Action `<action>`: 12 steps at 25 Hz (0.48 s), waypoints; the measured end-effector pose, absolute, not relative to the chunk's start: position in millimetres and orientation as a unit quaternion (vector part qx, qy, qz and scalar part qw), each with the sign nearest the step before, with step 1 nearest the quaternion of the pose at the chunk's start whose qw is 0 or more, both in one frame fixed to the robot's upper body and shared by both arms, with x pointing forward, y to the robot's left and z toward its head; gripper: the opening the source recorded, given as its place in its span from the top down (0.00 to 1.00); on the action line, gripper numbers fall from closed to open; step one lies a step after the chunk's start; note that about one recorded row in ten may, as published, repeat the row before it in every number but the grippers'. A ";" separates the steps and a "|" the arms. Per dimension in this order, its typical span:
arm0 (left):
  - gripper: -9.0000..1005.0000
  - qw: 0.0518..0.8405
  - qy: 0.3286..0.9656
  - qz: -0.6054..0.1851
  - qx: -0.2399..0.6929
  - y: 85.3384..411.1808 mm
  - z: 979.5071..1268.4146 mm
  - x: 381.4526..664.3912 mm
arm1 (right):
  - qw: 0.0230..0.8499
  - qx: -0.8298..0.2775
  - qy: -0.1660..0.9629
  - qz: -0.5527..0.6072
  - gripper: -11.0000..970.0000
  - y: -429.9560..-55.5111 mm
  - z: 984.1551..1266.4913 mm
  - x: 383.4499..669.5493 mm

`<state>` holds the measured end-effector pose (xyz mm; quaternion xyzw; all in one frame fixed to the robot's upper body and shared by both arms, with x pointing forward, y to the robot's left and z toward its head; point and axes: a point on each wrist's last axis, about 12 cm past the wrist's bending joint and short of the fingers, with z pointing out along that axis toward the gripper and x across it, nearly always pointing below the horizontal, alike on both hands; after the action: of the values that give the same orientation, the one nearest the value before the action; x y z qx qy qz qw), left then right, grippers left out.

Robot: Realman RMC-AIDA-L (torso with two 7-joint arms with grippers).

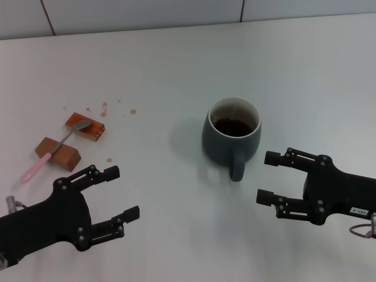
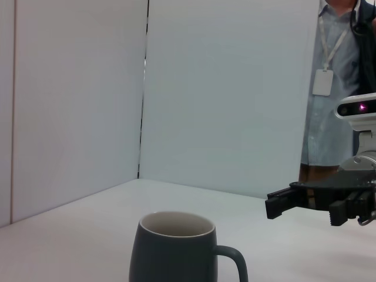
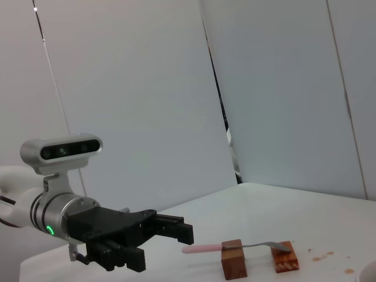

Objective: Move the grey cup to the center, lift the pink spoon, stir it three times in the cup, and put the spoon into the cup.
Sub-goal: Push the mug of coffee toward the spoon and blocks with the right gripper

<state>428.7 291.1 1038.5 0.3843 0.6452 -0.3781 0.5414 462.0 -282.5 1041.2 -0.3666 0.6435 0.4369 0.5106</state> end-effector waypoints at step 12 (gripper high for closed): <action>0.19 0.542 0.645 -0.379 0.384 290.6 1038.4 428.7 | 0.511 -0.367 0.643 0.437 0.18 -282.4 1041.4 462.1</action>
<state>428.7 290.6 1038.4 0.3840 0.6450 -0.3786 0.5415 462.1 -282.4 1041.4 -0.3667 0.6428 0.4374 0.5109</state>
